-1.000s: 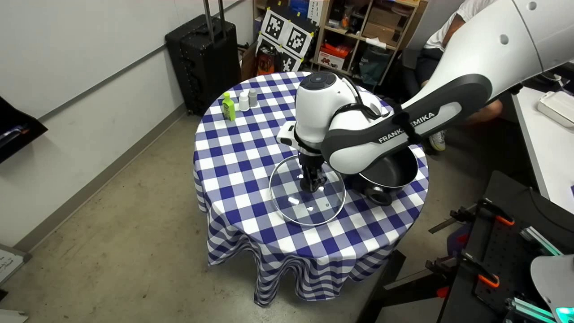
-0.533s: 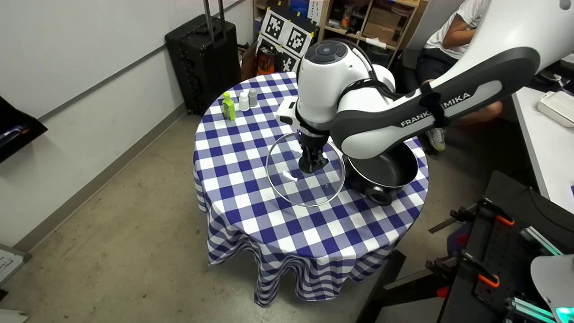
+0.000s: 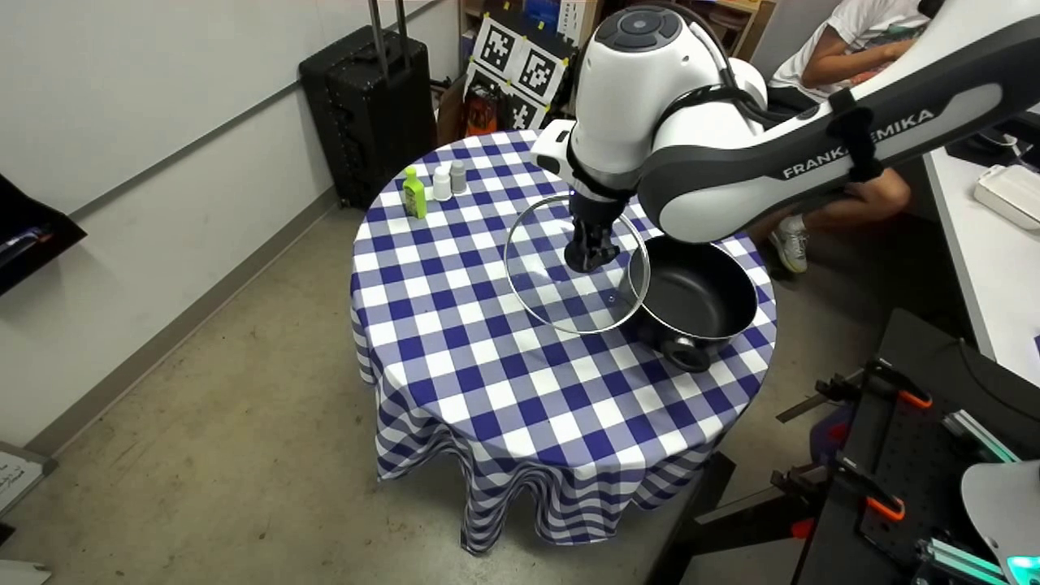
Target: Put the glass lid on the black pot
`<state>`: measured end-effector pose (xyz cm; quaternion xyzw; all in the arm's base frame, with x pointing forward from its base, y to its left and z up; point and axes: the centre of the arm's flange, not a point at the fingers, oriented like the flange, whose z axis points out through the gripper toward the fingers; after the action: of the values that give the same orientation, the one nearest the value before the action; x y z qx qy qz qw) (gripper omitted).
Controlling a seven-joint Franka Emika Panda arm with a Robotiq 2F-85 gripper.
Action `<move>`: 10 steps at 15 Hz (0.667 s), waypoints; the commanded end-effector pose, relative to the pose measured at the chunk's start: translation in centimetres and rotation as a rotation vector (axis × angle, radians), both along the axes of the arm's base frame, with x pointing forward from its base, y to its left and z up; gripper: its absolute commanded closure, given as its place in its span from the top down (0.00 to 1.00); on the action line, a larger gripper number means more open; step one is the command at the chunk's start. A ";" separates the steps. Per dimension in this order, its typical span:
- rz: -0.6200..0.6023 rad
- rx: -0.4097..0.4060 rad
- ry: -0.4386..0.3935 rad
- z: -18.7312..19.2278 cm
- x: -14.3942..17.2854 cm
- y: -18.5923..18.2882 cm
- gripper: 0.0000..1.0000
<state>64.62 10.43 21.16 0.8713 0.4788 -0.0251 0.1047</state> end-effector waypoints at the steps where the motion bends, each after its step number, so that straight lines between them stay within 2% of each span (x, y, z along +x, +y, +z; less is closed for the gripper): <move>1: -0.091 -0.027 -0.012 1.8 -2.1 -3.3 0.25; 6: -0.244 0.023 0.028 2.2 -4.3 -9.3 0.25; 10: -0.399 0.140 0.047 3.6 -7.2 -13.8 0.25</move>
<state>60.57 -1.10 21.86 0.9371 0.3397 -0.0503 0.0619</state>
